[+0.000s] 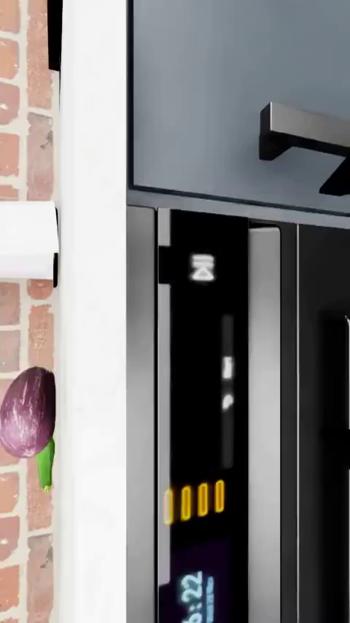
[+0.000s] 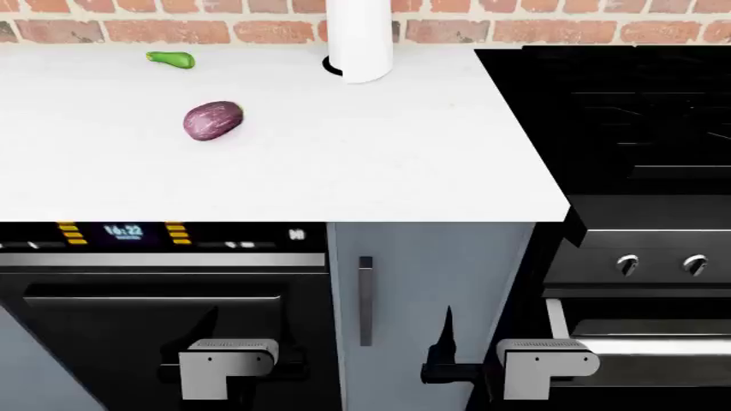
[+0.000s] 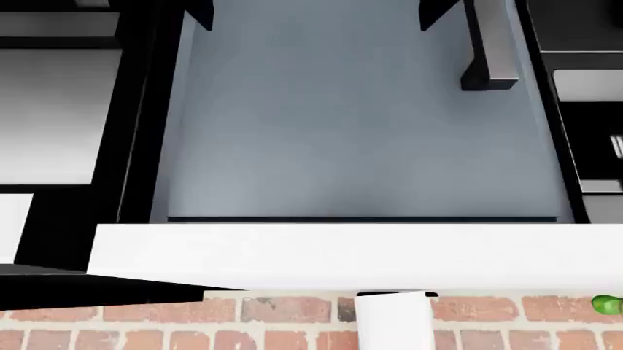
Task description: Pick the eggplant from the counter and place it in the cabinet.
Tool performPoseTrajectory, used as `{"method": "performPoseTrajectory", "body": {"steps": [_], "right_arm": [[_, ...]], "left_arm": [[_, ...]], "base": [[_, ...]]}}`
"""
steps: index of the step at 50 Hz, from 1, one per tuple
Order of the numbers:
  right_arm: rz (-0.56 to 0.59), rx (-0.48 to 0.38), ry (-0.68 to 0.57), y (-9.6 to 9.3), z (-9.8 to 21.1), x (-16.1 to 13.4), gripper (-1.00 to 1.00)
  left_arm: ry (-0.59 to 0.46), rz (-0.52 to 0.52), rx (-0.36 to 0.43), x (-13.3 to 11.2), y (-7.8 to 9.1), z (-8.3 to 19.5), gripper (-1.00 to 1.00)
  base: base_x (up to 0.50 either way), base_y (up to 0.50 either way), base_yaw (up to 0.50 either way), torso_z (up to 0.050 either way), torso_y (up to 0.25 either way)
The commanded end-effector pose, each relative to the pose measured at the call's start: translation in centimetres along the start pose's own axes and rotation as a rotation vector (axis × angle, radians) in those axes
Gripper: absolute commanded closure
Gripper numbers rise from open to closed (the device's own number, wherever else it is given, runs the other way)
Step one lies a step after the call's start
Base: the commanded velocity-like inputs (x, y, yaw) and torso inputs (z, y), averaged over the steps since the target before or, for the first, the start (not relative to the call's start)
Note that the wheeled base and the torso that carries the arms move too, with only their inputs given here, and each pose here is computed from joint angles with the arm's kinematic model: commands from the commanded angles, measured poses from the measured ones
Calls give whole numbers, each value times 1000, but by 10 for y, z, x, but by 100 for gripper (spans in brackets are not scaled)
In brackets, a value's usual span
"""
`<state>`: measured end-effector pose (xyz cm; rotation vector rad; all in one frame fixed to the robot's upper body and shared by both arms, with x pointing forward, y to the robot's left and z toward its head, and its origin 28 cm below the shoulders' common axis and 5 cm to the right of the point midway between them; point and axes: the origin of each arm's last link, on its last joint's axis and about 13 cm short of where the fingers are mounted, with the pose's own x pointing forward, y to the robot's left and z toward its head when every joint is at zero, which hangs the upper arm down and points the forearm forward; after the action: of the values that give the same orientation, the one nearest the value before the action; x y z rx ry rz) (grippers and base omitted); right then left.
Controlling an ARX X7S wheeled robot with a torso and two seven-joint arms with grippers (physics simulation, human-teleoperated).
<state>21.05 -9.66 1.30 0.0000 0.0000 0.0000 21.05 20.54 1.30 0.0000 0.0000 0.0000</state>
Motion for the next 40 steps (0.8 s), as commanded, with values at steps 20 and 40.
{"method": "performPoseTrajectory", "body": {"steps": [20, 40], "right_arm": [[72, -52, -46, 5, 19, -12, -100], [166, -56, -164, -10, 133, -29, -100]], "left_arm": [[-35, -12, 1, -9, -3, 32, -100], [-104, -120, -51, -15, 10, 152, -100]], "base": [[0, 0, 0, 0, 0], [0, 0, 0, 28, 0]]}}
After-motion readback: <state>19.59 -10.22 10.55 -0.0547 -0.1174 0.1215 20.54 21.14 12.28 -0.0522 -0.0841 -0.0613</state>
